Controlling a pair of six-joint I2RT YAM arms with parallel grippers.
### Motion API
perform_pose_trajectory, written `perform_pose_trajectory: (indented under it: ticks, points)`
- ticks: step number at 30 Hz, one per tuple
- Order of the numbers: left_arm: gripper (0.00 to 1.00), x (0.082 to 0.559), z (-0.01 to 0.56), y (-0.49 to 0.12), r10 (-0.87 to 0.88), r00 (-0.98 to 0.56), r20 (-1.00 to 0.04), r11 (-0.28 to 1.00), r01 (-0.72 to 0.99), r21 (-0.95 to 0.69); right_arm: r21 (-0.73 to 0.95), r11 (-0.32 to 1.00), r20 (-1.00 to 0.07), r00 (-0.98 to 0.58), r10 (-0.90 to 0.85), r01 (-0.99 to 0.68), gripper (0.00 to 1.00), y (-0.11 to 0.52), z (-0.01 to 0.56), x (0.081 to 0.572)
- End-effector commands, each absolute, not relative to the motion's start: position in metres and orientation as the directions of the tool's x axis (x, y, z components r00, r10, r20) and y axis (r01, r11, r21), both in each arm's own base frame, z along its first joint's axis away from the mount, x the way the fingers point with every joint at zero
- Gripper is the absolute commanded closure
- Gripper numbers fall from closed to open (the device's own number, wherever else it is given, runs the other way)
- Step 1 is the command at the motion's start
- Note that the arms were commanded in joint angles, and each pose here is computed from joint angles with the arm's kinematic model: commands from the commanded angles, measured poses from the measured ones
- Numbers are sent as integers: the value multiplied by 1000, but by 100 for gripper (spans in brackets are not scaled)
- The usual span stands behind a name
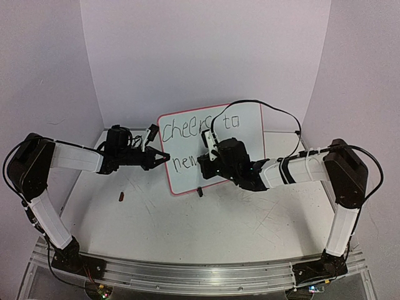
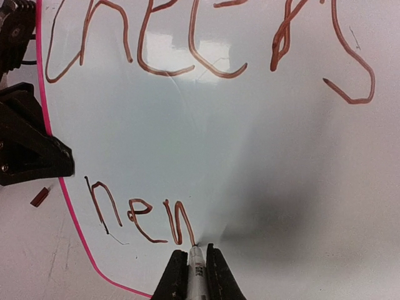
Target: Write a sentence on the whiteboard
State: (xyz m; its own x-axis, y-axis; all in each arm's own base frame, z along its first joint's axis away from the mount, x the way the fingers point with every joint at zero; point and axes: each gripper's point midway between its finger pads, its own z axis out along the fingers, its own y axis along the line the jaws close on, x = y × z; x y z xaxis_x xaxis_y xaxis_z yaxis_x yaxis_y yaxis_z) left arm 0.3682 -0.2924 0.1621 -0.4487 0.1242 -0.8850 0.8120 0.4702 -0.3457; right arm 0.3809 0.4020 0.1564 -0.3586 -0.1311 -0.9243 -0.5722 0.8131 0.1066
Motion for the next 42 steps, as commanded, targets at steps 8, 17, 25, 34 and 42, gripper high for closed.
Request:
perform_pose_trajectory:
  ticks: [8,17,25,34,42]
  points:
    - [100,395,172,-280,157,-334,-930,561,805,-194,74,882,-971,-236,-42,-465,100,384,213,414]
    - [100,395,169,-280,159,-341,-927,561,803,-199,83,871,-986,-165,3,-485,100,371,259,407]
    - [100,396,169,-279,161,-335,-928,566,802,-191,167,823,-976,-212,59,-543,100,343,268,374]
    - [100,398,171,-276,161,-331,-930,583,792,-181,125,810,-973,-231,-13,-573,100,350,245,383]
    - [100,400,172,-274,161,-326,-931,600,782,-170,95,818,-975,-219,-39,-567,100,345,242,386]
